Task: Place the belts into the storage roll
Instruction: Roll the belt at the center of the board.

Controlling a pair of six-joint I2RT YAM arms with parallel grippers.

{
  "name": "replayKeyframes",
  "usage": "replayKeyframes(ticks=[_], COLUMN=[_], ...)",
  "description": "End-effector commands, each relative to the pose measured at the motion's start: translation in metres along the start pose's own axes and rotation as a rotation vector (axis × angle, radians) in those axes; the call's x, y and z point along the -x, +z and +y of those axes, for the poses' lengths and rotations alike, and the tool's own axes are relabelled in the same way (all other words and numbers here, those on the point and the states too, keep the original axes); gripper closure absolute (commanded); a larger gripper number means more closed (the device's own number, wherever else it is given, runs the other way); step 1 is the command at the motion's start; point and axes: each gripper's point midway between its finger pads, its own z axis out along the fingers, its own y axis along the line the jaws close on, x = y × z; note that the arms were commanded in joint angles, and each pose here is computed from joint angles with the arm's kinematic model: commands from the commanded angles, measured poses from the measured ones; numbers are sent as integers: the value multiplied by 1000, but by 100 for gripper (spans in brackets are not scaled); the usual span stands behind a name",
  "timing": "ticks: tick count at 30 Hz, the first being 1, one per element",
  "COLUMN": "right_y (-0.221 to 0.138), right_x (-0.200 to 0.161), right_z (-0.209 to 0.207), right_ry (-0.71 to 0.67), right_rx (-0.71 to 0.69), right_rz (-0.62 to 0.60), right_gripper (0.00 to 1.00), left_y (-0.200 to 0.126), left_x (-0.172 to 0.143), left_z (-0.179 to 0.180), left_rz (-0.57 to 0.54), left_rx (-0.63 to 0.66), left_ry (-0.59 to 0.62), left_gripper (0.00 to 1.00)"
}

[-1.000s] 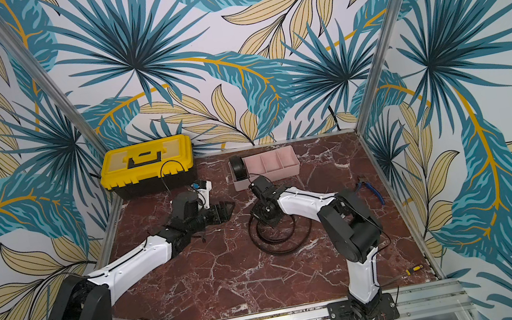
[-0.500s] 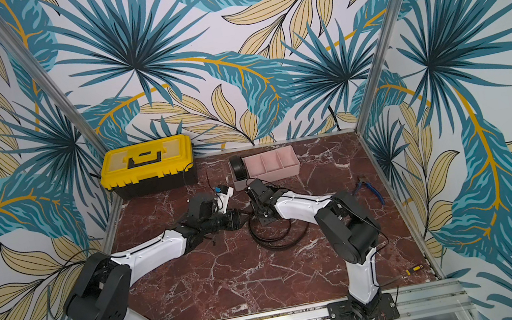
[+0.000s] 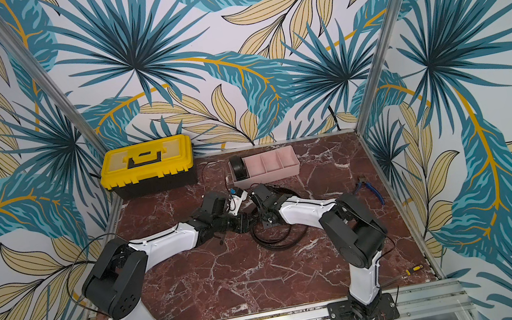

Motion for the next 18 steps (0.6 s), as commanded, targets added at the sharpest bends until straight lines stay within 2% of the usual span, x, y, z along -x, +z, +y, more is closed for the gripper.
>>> replayKeyframes(ticks=[1,4,8,14,16,18], right_y=[-5,-4,-2,-3,-2,-2], right_x=[5,6,6,5,5,5], right_z=[-5,-6,-7,-6,-8,-8], right_ry=[28,32,35,48,49,51], right_rx=[-4,-6,-7,-4,-9,-10], right_rz=[-24,-24,-22,-19,-20,-17], right_gripper=[100,100,100,100,100,100], left_y=[7,13,18,26,28,30], left_x=[-10,-17,-24,-31,-33,-34], left_z=[0,7,14,19,23,28], left_rz=[44,82,106,133,144,165], left_rx=[18,67,95,113,135,165], left_ry=[43,57,64,62,71,79], left_gripper=[56,61,62,67,73,84])
